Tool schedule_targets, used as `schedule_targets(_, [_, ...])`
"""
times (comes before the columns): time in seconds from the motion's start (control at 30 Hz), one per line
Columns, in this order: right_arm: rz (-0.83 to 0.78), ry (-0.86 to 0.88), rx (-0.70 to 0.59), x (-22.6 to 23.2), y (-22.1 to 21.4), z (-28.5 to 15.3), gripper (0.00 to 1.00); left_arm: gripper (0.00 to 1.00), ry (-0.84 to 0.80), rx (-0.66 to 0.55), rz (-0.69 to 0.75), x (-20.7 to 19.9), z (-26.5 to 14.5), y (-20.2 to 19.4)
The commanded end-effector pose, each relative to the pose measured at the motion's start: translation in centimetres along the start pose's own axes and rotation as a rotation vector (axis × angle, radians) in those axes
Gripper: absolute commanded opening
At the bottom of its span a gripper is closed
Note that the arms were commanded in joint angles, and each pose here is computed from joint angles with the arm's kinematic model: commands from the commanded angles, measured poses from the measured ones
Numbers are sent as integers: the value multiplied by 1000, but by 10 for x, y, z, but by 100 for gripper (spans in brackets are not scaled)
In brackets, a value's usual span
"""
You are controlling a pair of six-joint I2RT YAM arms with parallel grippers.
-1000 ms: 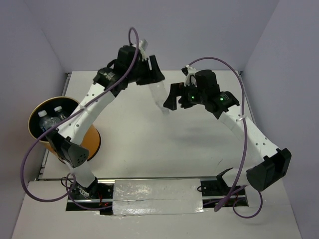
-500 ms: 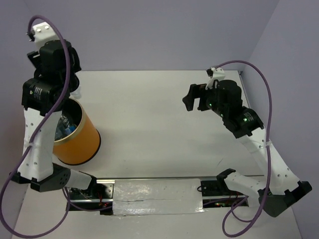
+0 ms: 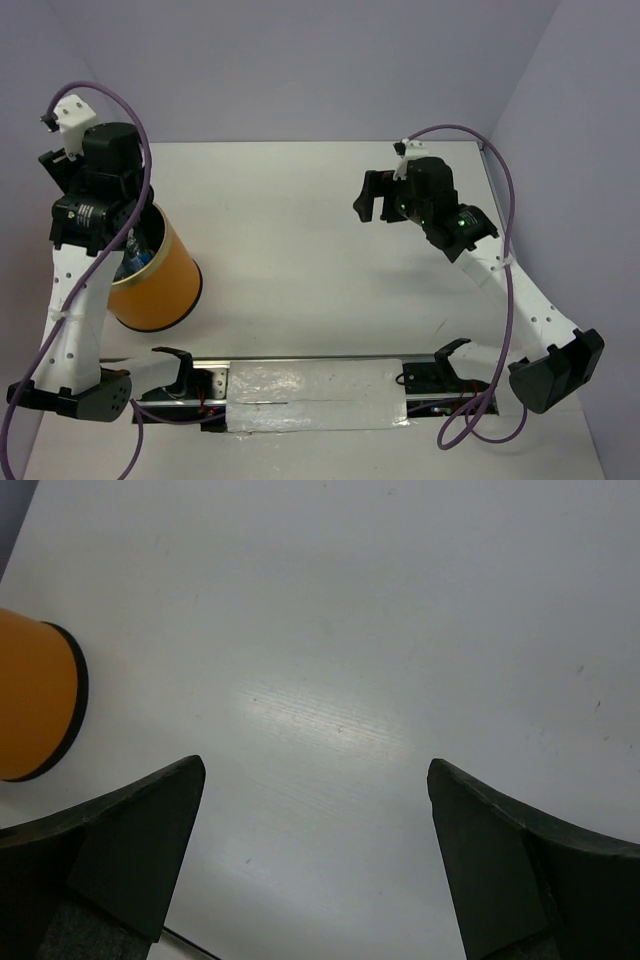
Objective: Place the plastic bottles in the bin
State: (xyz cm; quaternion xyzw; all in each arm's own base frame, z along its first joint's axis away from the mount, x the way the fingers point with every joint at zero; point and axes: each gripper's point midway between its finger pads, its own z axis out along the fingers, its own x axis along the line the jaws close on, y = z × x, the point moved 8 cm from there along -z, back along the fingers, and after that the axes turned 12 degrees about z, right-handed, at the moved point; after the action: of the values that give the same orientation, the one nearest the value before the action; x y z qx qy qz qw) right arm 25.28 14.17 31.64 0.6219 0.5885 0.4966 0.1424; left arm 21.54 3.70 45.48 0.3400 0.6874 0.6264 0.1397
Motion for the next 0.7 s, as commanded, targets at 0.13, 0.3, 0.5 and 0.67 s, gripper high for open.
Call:
schedule_targets(0.13, [22, 38, -69, 1, 1, -5, 100, 0, -147, 86, -47, -21, 3, -43])
schedule_targets(0.3, [33, 53, -38, 3, 0, 2, 100, 58, -181, 138, -19, -29, 4, -69])
schedule_targets(0.5, [42, 68, 5, 5, -5, 9, 100, 99, -137, 124, -10, -19, 2, -67])
schedule_targets(0.67, [42, 28, -11, 1, -4, 10, 100, 99, -190, 21, -97, 1, -13, -22])
